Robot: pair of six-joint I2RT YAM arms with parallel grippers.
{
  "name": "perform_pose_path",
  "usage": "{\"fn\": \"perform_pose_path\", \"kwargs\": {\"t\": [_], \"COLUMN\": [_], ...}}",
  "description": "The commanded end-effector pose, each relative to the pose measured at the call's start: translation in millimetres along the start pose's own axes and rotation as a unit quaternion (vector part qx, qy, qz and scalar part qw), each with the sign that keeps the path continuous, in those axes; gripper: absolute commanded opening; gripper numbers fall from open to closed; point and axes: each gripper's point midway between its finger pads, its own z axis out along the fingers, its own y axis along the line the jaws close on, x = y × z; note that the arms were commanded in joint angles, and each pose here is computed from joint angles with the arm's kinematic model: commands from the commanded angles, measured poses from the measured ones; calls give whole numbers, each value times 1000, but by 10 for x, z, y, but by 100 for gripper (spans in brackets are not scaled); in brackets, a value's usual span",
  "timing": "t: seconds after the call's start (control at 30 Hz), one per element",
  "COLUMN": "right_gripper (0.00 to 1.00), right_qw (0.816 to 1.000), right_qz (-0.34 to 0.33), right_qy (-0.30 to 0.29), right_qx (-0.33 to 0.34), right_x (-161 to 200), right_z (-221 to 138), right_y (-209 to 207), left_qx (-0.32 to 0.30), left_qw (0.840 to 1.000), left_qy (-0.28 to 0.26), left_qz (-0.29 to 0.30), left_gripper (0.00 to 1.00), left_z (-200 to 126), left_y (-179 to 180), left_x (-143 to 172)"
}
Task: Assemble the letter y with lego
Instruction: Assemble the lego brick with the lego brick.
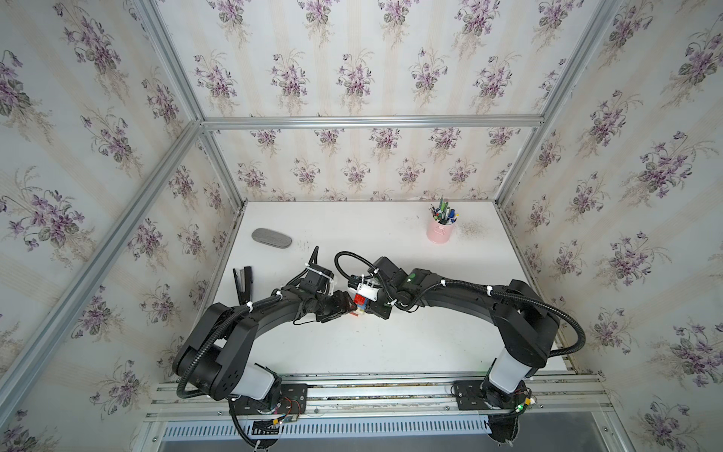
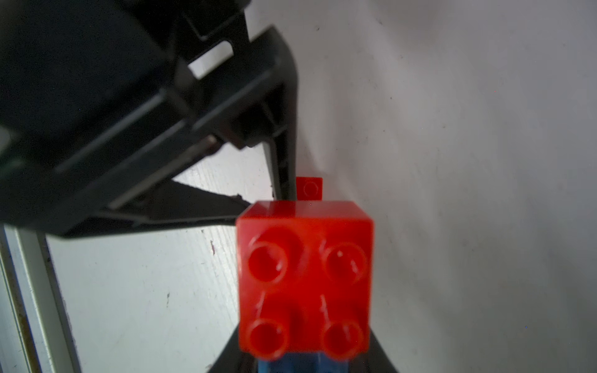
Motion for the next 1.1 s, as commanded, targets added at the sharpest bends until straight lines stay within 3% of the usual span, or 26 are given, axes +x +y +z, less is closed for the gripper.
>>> {"fn": "perform_pose_path", "kwargs": {"t": [0.0, 1.07], "right_gripper": [26, 22], "right_qw": [1000, 999], "right_qz": [-3, 1], "right_qy": [-1, 37], "right_qx": [-9, 8], "right_x": [-3, 51], "right_z": [21, 119], "right_y": [40, -35], "left_qx": [-92, -92], "left_qw": [995, 995], "left_qy": [21, 22], "left_qz": [-26, -25], "left_gripper": [70, 67], "left_z": [-2, 2], "left_y": [411, 430], "left_x": [184, 194]}}
